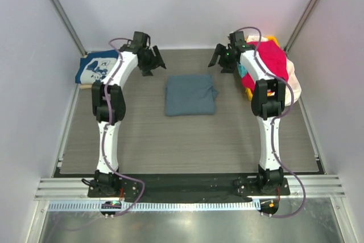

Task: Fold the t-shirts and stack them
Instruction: Fold the tshirt, then neatly place the folded tshirt to the corner

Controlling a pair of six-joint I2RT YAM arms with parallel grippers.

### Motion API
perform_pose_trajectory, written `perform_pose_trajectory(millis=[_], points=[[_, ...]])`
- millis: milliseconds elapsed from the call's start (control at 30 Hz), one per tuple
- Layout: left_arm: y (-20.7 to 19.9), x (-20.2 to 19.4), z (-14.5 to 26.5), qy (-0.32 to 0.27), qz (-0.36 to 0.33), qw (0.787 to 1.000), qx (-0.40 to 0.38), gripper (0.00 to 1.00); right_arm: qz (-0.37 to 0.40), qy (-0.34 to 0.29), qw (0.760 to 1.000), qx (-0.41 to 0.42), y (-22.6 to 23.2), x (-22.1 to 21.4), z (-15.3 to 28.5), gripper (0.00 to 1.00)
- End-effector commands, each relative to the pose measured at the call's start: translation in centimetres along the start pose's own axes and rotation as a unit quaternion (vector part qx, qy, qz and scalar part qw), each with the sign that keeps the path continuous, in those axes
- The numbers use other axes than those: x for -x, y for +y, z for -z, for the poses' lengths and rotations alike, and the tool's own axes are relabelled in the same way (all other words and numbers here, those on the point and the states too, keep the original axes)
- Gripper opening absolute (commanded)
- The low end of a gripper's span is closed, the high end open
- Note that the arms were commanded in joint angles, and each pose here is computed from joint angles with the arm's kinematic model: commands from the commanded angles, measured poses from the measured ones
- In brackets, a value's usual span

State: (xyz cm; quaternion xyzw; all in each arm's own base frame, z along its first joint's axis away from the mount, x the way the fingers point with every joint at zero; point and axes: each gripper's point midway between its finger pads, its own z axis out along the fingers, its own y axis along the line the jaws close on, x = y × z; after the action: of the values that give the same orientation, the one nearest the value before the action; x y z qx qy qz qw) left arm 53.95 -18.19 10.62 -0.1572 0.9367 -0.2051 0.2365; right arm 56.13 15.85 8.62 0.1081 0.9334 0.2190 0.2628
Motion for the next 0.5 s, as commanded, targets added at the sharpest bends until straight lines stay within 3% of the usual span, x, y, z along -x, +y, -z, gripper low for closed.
perform_pose_trajectory(millis=[0, 67, 100, 133, 200, 233, 467], points=[[-0.6, 2.1, 5.0, -0.047, -0.023, 0.998, -0.016, 0.84, 0.027, -0.04, 0.998, 0.042, 3.0, 3.5, 5.5, 0.81], [0.2, -0.3, 5.7, -0.042, -0.023, 0.998, -0.031, 0.86, 0.029, -0.049, 0.998, 0.034, 3.0, 3.2, 7.4, 0.82], [-0.6, 0.2, 5.7, -0.067, -0.027, 0.996, -0.06, 0.87, 0.031, -0.05, 0.998, 0.029, 2.8, 2.9, 7.9, 0.82], [0.7, -3.2, 4.3, -0.03, -0.017, 0.997, -0.071, 0.87, 0.035, -0.054, 0.998, 0.025, 2.7, 2.6, 8.6, 0.83], [-1.0, -2.8, 5.6, -0.074, -0.034, 0.989, -0.125, 0.89, 0.037, -0.061, 0.997, 0.013, 2.1, 1.4, 10.4, 0.83], [-0.1, -5.2, 4.6, -0.054, -0.036, 0.99, -0.126, 0.9, 0.034, -0.06, 0.997, 0.014, 2.0, 0.7, 10.7, 0.84], [0.0, -6.7, 1.4, -0.059, -0.047, 0.985, -0.155, 0.92, 0.037, -0.045, 0.997, 0.047, 1.8, -5.8, 13.9, 0.84]])
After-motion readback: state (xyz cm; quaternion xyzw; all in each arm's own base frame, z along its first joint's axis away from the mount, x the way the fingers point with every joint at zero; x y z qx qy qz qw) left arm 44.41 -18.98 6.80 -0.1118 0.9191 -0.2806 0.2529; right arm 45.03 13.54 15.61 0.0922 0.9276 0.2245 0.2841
